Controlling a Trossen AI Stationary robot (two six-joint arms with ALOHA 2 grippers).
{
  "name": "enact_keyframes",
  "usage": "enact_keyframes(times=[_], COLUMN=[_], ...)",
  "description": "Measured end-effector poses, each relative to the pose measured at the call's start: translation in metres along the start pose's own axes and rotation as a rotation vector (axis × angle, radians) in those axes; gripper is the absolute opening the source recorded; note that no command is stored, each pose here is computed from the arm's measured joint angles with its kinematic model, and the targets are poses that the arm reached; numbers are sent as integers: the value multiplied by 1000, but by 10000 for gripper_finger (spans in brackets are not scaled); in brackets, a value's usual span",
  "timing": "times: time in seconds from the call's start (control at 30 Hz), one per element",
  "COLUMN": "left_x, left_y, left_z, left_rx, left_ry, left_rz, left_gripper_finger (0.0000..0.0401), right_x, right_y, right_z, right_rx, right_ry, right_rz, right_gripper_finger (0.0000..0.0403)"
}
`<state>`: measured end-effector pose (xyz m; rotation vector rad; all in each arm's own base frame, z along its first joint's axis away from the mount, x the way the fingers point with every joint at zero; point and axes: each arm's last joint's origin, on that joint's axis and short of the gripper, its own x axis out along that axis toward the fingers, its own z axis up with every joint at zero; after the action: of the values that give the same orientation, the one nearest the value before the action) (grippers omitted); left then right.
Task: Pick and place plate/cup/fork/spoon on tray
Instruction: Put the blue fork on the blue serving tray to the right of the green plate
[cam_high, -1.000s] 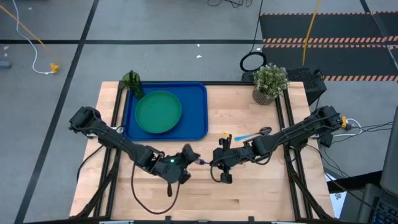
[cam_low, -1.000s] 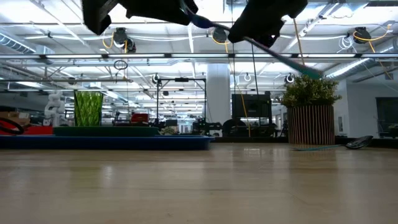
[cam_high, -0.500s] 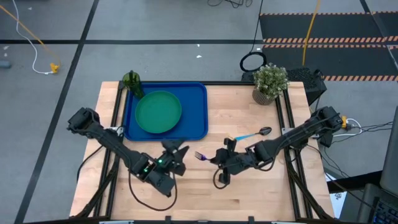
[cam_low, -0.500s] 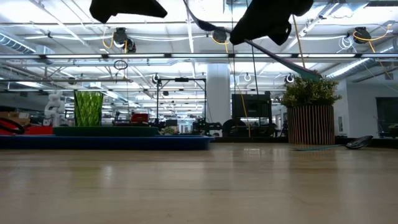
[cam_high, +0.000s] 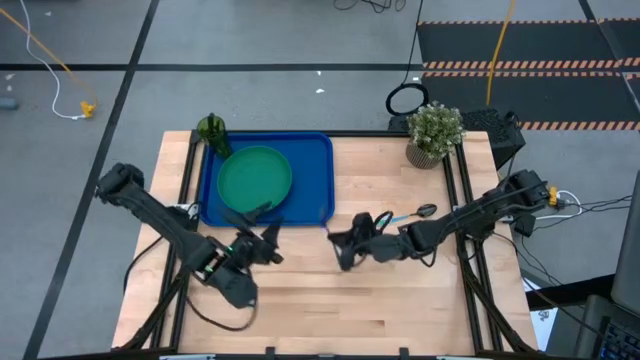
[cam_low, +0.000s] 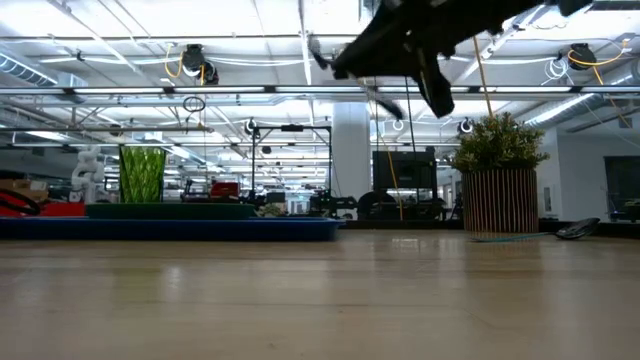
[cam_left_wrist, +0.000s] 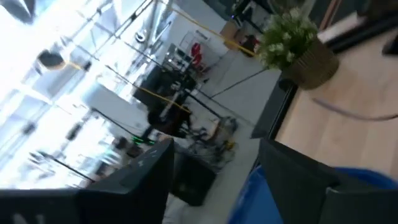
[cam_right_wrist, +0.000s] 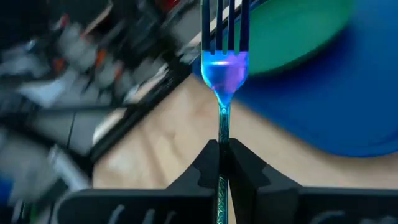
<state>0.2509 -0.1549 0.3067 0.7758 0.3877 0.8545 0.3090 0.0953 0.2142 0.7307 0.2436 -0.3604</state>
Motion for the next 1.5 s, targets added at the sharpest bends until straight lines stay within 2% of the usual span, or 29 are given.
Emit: enact_keyframes(times=[0.1, 0.23, 0.43, 0.6, 0.7, 0.87, 1.07, 1.3, 1.5], left_x=[0, 3, 2, 0, 0, 0, -4, -5, -5], left_y=[23, 44, 63, 64, 63, 63, 63, 63, 63], left_z=[-5, -16, -27, -30, -30, -31, -31, -30, -30], left_rx=[-118, -231, -361, -361, -360, -352, -343, -348, -349], left_ry=[0, 23, 54, 64, 64, 66, 58, 53, 52], left_rz=[-42, -87, -148, -178, -179, -180, -208, -205, -206], left_gripper_finger=[213, 191, 170, 160, 157, 157, 157, 156, 156], right_x=[8, 22, 46, 70, 92, 125, 147, 171, 186], right_y=[-7, -16, -38, -53, -47, -33, -39, -73, -91], right_z=[7, 22, 44, 54, 66, 96, 126, 118, 111], right_rx=[63, 129, 209, 272, 269, 204, 210, 290, 325], right_ry=[-64, -136, -189, -200, -153, -60, -64, -70, -76], right_rz=[-50, -42, -26, -74, -105, -251, -344, -434, -450], right_gripper_finger=[3, 3, 2, 2, 2, 2, 2, 2, 2])
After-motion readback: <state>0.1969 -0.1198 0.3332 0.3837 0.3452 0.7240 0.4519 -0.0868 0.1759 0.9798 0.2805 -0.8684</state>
